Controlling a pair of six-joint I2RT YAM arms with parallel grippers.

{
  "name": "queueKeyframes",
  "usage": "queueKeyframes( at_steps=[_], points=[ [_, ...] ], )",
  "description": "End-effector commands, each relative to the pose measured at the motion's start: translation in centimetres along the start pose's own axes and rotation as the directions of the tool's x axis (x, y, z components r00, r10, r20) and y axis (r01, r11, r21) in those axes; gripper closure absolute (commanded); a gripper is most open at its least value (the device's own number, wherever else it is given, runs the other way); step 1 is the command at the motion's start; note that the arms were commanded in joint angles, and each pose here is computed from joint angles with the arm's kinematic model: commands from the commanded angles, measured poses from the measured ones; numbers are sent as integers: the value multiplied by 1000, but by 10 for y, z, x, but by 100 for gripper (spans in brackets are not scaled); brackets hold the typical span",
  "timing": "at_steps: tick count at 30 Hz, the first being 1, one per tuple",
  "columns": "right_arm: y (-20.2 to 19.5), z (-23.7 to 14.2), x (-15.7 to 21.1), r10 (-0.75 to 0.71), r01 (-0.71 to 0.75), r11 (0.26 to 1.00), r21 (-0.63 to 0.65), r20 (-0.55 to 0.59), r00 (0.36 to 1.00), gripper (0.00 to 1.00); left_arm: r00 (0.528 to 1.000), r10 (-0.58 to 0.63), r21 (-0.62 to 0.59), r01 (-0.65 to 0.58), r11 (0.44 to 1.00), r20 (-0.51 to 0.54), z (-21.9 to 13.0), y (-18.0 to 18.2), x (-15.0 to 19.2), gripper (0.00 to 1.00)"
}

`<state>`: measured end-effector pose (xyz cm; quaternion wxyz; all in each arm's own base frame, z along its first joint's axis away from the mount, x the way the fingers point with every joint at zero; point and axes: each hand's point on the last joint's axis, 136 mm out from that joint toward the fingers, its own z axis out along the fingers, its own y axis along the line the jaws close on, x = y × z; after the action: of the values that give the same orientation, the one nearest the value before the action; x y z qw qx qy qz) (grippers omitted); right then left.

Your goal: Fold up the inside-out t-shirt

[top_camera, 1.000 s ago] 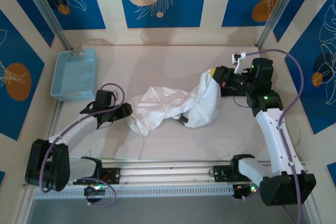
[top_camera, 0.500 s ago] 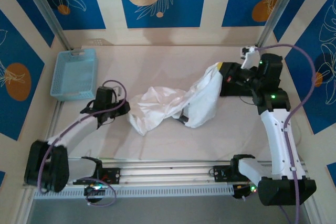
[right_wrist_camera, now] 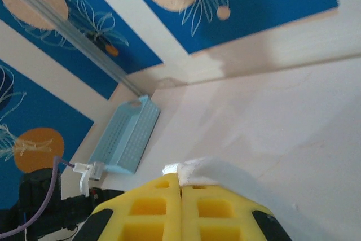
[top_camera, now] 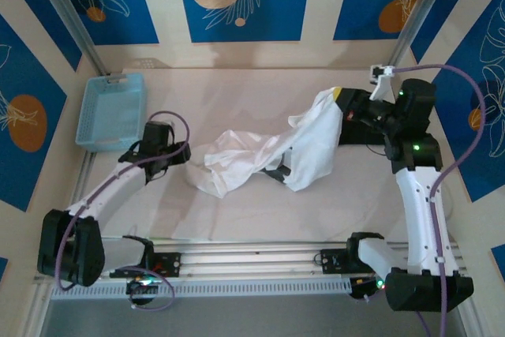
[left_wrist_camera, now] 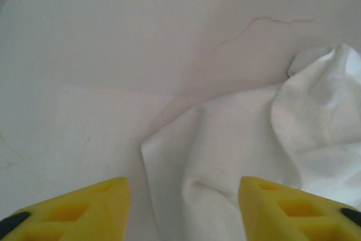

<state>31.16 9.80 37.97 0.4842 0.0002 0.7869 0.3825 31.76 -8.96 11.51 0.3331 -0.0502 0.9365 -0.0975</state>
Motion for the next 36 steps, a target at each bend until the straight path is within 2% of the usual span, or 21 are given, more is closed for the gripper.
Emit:
queueKeyframes(
  at_steps=[1,3,6,12,16,19,24,26,29,32,34,36],
  points=[
    [-1,11,14,11,-12,1000,-22,-42,999,100,996,82,82,-81,993,-15,-19,-32,34,43],
    [-5,16,19,20,-21,1000,-20,-54,998,100,994,95,138,-87,987,-54,-18,-54,61,42],
    [-7,22,23,29,-31,999,-24,-68,997,100,987,138,170,-122,978,-82,-8,-78,83,42],
    [-2,27,26,25,-28,999,-41,-81,996,100,969,221,136,-206,969,-112,21,-98,93,42],
    [-4,26,30,24,-26,999,-32,-84,996,100,970,227,105,-218,970,-84,36,-99,88,48],
    [-6,24,33,19,-21,1000,-21,-88,996,100,968,243,100,-237,966,-59,39,-102,80,63],
    [-8,10,26,-19,20,999,27,-61,998,100,964,265,141,-260,955,-19,21,-100,73,95],
    [-8,-2,22,-46,48,997,62,-39,998,100,956,294,173,-287,942,-13,8,-95,79,100],
    [-8,-19,19,-78,79,991,105,-18,997,100,926,376,353,-346,869,-18,-17,-108,106,100],
    [-10,-28,27,-73,76,989,125,-26,997,100,920,388,483,-315,817,-55,-32,-114,141,95],
    [-12,-27,35,-56,61,991,119,-44,997,100,928,363,527,-266,807,-87,-35,-114,156,82],
    [-17,-24,45,-34,42,992,117,-70,997,100,938,332,514,-240,823,-94,-36,-110,156,64]
  ],
)
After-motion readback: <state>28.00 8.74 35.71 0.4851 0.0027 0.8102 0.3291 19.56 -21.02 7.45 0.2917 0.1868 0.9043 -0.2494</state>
